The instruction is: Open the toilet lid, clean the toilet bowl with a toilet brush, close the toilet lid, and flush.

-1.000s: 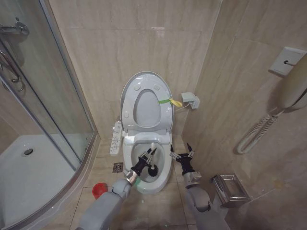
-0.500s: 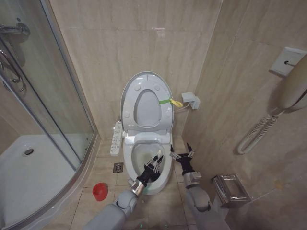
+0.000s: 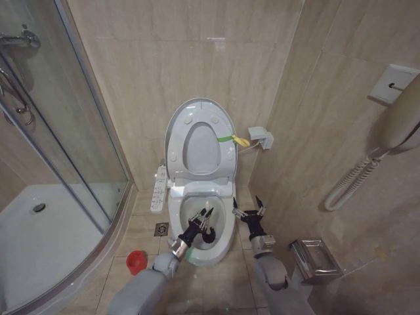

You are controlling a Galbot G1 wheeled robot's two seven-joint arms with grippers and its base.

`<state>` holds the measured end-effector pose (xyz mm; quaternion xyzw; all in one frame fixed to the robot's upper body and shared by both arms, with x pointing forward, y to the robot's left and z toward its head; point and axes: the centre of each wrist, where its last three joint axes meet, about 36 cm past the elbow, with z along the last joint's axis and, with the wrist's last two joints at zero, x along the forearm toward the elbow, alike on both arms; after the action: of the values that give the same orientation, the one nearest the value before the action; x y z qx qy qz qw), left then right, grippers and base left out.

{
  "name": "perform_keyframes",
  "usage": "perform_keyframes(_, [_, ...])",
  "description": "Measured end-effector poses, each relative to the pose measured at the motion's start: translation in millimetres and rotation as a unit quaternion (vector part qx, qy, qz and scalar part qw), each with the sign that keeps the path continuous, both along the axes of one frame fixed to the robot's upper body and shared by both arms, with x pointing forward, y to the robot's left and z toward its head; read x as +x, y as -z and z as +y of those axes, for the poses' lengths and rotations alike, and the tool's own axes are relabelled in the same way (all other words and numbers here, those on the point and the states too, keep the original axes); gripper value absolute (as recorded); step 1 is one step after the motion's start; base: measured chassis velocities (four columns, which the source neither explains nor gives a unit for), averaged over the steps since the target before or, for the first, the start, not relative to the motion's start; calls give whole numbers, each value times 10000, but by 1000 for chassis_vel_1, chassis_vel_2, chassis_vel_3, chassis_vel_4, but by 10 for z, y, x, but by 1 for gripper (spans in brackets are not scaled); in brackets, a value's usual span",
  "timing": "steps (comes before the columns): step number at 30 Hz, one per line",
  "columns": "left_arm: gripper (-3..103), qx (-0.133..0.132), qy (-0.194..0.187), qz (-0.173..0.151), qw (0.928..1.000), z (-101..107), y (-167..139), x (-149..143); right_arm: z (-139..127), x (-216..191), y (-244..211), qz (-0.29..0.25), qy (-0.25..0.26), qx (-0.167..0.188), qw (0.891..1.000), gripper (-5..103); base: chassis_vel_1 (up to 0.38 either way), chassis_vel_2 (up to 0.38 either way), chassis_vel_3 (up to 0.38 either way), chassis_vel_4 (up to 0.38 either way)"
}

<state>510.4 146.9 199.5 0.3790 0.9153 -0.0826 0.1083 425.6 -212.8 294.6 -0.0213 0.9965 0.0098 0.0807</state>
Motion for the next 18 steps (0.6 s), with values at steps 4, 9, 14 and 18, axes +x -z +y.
perform_keyframes(4, [19,-60,56,-57,10000,-79,-55,19,0,0,0,0,0,0,10000,100,0,0,0,0])
perform_keyframes(9, [19,-219,175,5,9996,-252,-176,-141,0,0,0,0,0,0,10000,100,0,0,0,0])
perform_keyframes(14, [19,-357,221,119,9990,-339,-198,-337,0,0,0,0,0,0,10000,100,0,0,0,0])
perform_keyframes(18, [19,-389,195,217,9988,-336,-122,-441,0,0,0,0,0,0,10000,100,0,0,0,0])
